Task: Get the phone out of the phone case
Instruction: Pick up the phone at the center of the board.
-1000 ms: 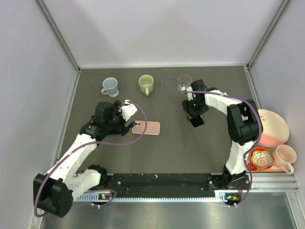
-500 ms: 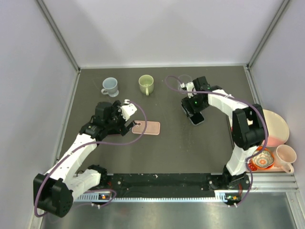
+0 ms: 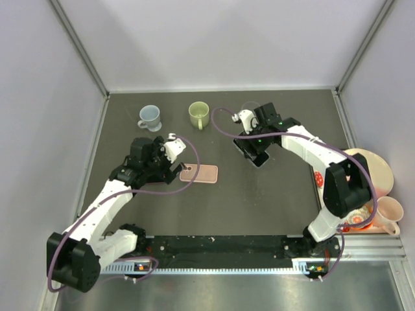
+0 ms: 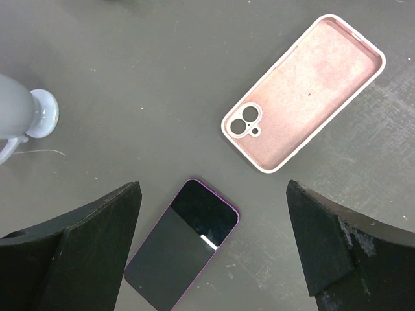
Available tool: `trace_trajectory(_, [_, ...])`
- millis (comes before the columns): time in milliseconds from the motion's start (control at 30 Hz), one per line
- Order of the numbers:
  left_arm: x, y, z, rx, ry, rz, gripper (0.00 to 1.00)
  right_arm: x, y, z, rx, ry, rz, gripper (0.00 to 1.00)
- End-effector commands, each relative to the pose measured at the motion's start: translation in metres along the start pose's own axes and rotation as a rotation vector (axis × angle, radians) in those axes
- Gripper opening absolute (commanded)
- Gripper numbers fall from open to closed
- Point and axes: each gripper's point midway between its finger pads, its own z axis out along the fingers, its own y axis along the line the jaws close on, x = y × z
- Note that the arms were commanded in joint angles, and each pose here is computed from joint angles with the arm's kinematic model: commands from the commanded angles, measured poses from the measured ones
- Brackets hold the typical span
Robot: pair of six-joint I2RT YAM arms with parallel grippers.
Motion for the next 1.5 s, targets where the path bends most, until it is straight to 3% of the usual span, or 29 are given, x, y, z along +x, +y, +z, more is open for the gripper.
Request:
trace_trajectory(0, [-0.027, 0.010, -0.001, -0.005, -0.065, -0.020, 0.99, -0.049, 0.008, -0.037, 0.014, -0.189, -0.111, 0.00])
trace_trajectory(233, [-0.043, 0.012, 0.008, 0.027, -0.085, -0.090, 0.99, -0.069, 0.013, -0.061, 0.090, -0.312, -0.209, 0.00])
trace_trajectory(367, [-0.058, 0.036, 0.005, -0.087, -0.122, -0.118, 0.99, -0.071, 0.010, -0.069, 0.126, -0.354, -0.211, 0.00])
trace_trajectory(400, [-0.061, 0.053, -0.003, -0.183, -0.125, -0.127, 0.99, -0.070, 0.008, -0.069, 0.138, -0.357, -0.209, 0.00])
trace_trajectory(533, [-0.094, 0.079, -0.035, -0.336, -0.259, -0.139, 0.99, -0.071, 0.007, -0.072, 0.149, -0.370, -0.202, 0.00])
trace_trajectory(733, [-0.118, 0.075, -0.061, -0.345, -0.386, -0.061, 0.99, -0.079, 0.011, -0.077, 0.127, -0.402, -0.189, 0.00])
trace_trajectory(900, [-0.130, 0.046, -0.051, -0.156, -0.417, -0.096, 0.99, -0.083, 0.021, -0.089, 0.101, -0.444, -0.246, 0.00])
trace_trajectory(1033, [-0.139, 0.033, -0.043, -0.059, -0.448, -0.206, 0.99, -0.082, 0.029, -0.095, 0.101, -0.459, -0.323, 0.00])
trace_trajectory(1267, [-0.140, 0.014, -0.019, 0.110, -0.410, -0.254, 0.98, -0.071, 0.054, -0.090, 0.102, -0.460, -0.519, 0.00])
trace_trajectory(1467, [-0.148, -0.009, -0.013, 0.287, -0.381, -0.318, 0.98, -0.076, 0.063, -0.087, 0.207, -0.497, -0.658, 0.00])
